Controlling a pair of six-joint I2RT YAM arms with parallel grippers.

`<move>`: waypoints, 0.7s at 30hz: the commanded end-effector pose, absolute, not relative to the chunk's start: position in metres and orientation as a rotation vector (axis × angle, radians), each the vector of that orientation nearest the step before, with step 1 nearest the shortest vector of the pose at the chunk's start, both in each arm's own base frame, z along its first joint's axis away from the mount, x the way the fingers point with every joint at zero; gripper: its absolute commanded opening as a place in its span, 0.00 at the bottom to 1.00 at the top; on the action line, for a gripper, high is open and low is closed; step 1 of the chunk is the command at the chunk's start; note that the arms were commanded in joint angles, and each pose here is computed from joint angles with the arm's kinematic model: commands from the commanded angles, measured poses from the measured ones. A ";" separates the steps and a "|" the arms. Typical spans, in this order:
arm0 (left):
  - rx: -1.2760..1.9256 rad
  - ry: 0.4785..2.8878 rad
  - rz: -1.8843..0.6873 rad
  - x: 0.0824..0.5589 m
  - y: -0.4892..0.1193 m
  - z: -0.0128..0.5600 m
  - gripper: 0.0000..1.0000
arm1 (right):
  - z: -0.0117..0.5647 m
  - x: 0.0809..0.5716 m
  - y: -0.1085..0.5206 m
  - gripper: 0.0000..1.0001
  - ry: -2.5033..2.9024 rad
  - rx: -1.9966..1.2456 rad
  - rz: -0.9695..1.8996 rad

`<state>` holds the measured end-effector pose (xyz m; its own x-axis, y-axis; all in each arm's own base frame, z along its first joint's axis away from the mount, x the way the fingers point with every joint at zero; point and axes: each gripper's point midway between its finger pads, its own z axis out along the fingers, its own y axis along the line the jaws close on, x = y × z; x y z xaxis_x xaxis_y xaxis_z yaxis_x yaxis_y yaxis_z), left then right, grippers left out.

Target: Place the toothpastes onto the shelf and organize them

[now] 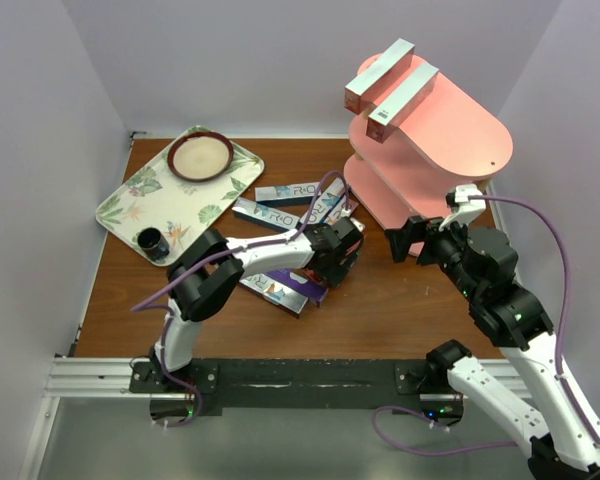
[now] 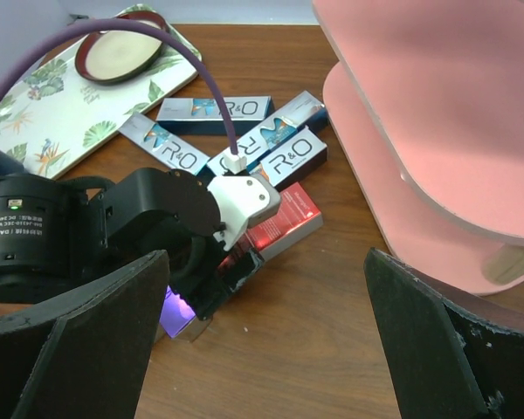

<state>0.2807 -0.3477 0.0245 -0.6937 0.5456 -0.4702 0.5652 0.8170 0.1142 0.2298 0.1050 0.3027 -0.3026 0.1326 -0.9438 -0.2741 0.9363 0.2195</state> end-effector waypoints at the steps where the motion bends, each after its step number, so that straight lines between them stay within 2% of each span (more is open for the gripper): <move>1: 0.804 2.464 -0.096 0.288 -0.367 0.032 0.78 | 0.311 0.231 0.104 0.98 1.799 -0.106 0.404; 6: 0.820 2.459 -0.124 0.281 -0.371 0.035 0.67 | 0.310 0.230 0.103 0.98 1.805 -0.111 0.390; 11: 0.822 2.436 -0.214 0.272 -0.376 0.050 0.51 | 0.310 0.231 0.102 0.98 1.800 -0.112 0.388; 21: 0.635 2.274 -0.439 0.269 -0.377 0.130 0.46 | 0.312 0.229 0.108 0.98 1.790 -0.138 0.423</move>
